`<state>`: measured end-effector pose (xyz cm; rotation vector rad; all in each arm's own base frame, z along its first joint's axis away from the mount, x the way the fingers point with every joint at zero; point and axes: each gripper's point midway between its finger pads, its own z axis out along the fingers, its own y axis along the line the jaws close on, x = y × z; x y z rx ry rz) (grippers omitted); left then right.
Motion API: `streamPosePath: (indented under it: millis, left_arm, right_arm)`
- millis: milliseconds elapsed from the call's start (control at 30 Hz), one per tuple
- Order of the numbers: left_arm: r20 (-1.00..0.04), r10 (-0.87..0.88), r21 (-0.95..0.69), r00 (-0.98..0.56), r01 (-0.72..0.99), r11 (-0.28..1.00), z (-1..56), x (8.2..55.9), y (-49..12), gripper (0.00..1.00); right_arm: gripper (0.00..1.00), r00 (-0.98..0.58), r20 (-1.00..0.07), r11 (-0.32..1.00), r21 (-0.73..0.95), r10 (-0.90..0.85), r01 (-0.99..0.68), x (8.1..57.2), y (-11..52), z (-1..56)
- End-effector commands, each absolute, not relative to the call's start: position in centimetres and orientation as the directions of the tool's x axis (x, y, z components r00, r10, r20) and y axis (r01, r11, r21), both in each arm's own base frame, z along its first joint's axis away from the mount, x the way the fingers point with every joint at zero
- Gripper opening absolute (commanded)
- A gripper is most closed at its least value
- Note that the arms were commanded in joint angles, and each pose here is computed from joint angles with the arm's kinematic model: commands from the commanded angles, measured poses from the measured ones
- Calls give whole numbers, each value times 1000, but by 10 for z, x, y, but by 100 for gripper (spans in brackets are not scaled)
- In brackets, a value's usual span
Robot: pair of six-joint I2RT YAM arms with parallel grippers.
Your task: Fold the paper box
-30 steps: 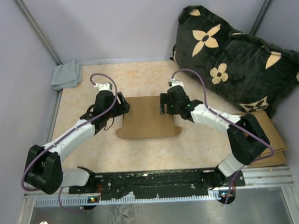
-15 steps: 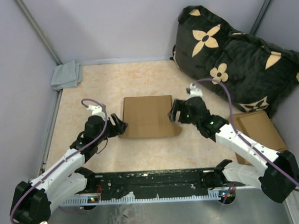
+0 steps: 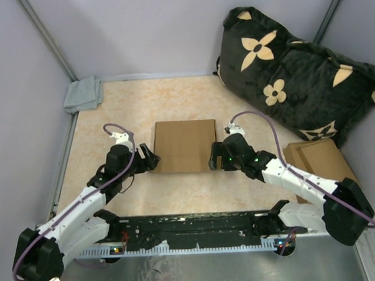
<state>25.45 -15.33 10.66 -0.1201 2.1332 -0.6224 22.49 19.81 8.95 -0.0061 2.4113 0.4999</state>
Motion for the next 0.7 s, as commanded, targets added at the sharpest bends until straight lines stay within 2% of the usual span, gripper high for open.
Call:
streamPosePath:
  millis: [0, 267, 667]
  left_arm:
    - [-746, -275, -442, -607, 143, 886, 106, 263, -154, 80]
    - [-705, -231, -424, -671, 138, 895, 95, 269, -163, 78]
    - [-643, -206, -445, -738, 141, 884, 80, 249, -167, 74]
  right_arm:
    - [91, -751, -645, 922, 362, 143, -136, 244, 212, 106]
    - [89, -762, -637, 929, 342, 119, -141, 251, 219, 102]
    - [86, -789, -612, 909, 359, 59, -210, 242, 239, 88]
